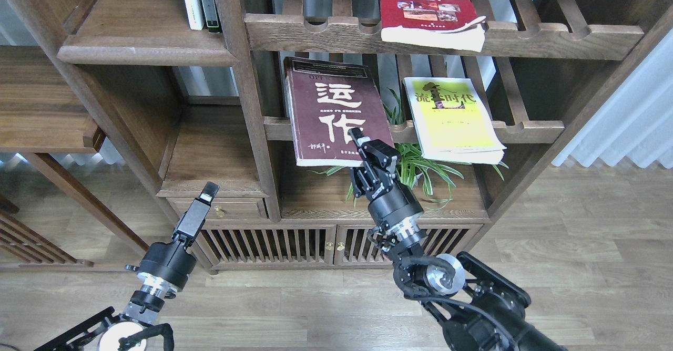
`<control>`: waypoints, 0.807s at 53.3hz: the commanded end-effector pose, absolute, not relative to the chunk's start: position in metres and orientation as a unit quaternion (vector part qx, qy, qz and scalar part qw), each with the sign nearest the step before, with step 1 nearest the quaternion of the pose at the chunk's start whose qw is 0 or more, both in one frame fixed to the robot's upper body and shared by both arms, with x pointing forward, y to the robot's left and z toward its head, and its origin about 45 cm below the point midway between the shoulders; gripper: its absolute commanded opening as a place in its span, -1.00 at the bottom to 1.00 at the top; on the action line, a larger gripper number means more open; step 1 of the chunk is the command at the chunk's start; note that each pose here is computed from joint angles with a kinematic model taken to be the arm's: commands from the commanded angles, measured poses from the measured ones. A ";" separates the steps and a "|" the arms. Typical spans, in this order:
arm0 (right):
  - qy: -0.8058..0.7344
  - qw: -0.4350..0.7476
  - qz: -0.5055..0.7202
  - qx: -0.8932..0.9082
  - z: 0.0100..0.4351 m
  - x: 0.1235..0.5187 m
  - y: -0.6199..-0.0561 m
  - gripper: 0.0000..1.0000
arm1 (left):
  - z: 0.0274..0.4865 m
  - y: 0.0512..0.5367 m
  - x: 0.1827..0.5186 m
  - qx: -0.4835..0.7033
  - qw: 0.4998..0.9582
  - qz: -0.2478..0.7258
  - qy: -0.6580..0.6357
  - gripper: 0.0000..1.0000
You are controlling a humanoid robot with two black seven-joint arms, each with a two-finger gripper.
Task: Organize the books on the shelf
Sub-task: 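Tilt the dark red book outward off the shelf with the right gripper, then catch the dark red book between both grippers and hold it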
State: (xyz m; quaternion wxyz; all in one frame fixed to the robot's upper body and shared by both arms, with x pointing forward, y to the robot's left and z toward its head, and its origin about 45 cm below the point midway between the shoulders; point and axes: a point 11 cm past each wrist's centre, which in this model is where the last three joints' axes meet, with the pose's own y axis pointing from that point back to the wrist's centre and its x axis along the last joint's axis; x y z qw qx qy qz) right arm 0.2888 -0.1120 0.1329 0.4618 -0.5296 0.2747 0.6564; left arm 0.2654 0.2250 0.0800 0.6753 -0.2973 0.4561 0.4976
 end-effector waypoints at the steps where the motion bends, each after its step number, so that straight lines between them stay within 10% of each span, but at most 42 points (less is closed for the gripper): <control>1: 0.266 0.451 0.667 -0.530 0.129 0.272 -0.116 -0.90 | 0.081 0.227 0.262 -0.317 0.652 0.500 0.474 0.95; 43: 0.264 0.301 0.712 -0.577 0.079 0.199 -0.093 -0.82 | 0.100 0.243 0.243 -0.309 0.640 0.481 0.514 0.84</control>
